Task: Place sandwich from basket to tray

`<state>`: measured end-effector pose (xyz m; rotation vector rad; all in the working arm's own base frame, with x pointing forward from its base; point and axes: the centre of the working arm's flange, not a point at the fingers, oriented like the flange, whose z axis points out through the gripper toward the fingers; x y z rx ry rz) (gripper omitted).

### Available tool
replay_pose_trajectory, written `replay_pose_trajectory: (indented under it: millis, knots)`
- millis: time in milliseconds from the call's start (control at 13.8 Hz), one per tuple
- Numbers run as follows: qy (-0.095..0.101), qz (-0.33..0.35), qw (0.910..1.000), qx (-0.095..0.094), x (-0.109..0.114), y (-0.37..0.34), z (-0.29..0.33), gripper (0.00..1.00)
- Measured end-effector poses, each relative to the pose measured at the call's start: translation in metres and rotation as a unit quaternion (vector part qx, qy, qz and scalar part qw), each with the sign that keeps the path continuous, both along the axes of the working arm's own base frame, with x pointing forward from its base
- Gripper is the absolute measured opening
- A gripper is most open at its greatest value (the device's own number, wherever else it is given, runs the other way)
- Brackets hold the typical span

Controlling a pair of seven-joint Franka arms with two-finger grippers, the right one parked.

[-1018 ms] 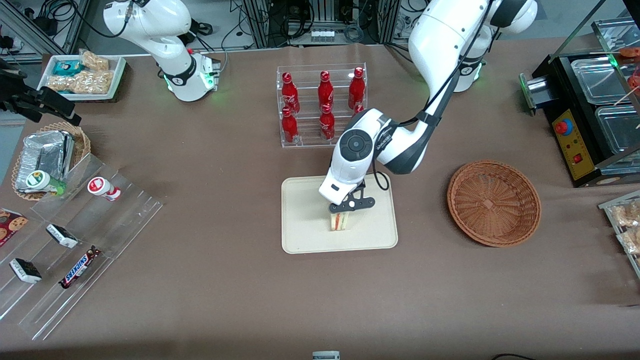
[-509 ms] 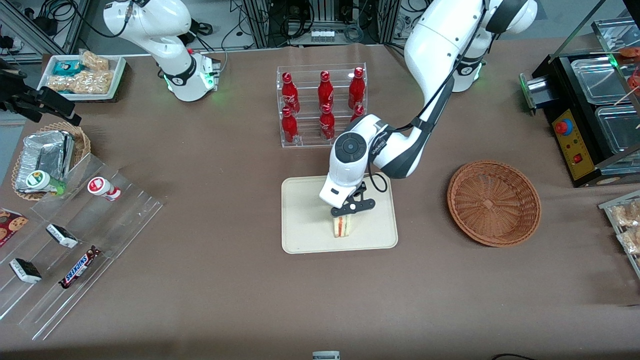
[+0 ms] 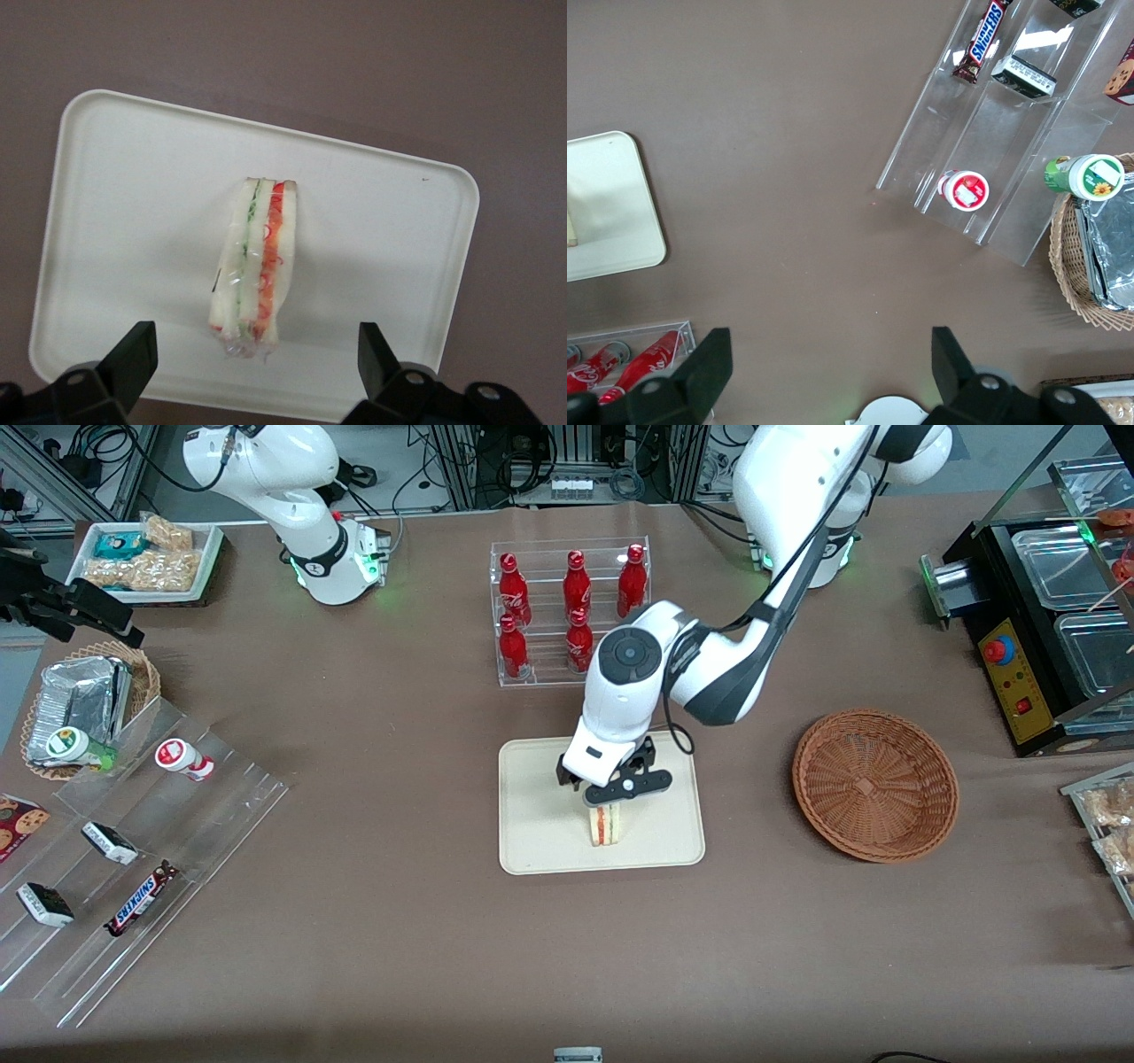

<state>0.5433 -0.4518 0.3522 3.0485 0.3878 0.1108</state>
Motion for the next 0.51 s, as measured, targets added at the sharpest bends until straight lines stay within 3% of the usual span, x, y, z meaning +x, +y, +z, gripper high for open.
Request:
replay_pose_trajectory:
  millis: [291,509]
  knots:
    - [-0.002,0.039,0.999,0.022,0.045,0.084,0.033,1.0]
    - [0.019,0.034,0.9984,0.041,0.073,0.163,0.042,1.0]
